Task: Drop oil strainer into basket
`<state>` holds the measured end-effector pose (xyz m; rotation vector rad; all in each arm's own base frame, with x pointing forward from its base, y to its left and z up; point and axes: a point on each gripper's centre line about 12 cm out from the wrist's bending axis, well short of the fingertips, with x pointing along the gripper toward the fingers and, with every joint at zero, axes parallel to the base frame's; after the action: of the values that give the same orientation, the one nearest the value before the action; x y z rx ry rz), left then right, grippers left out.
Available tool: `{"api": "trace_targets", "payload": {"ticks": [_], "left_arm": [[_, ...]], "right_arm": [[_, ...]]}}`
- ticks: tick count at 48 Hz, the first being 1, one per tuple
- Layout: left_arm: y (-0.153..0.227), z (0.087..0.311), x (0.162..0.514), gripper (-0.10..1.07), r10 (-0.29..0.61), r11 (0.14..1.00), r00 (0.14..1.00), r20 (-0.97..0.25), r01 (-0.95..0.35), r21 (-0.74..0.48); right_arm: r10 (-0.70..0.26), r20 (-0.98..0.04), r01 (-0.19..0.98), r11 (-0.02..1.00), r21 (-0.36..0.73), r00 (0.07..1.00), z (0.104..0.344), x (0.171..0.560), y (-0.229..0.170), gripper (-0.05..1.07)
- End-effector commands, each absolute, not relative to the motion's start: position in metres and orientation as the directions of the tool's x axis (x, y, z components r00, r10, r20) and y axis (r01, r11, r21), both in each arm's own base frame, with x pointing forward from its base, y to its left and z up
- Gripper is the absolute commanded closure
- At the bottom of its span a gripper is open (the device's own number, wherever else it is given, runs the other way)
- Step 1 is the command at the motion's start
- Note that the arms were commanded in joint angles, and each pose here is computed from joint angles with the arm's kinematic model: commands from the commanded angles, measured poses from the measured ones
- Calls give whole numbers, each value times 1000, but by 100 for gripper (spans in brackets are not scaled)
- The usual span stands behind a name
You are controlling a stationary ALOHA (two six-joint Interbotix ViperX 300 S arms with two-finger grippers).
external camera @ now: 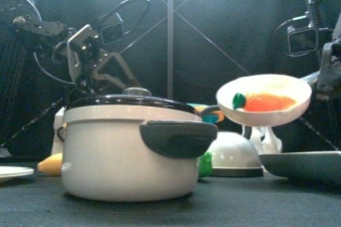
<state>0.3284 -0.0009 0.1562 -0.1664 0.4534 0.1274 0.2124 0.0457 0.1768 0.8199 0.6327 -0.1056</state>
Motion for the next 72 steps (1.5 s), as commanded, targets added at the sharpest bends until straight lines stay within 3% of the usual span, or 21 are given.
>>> {"api": "trace_targets", "payload": {"ticks": [1,11,32,56,72], "left_arm": [[-1,168,327,15,85,980,910,-405,-149,-129],[-1,180,306,15,81,983,931,-355,-132,-124],[-5,189,264,15,47,992,954,-297,-79,-97],[-5,178,255,15,46,992,943,-330,-82,-97],[-5,173,251,15,45,993,938,-345,-80,-89]], "right_arm": [[189,-503,274,655,705,843,187,218,47,83],[231,-423,221,588,778,876,190,222,43,83],[208,-390,218,559,800,897,193,233,30,83],[183,-420,252,569,782,889,199,296,20,83],[198,-432,280,519,808,880,176,341,7,83]]}}
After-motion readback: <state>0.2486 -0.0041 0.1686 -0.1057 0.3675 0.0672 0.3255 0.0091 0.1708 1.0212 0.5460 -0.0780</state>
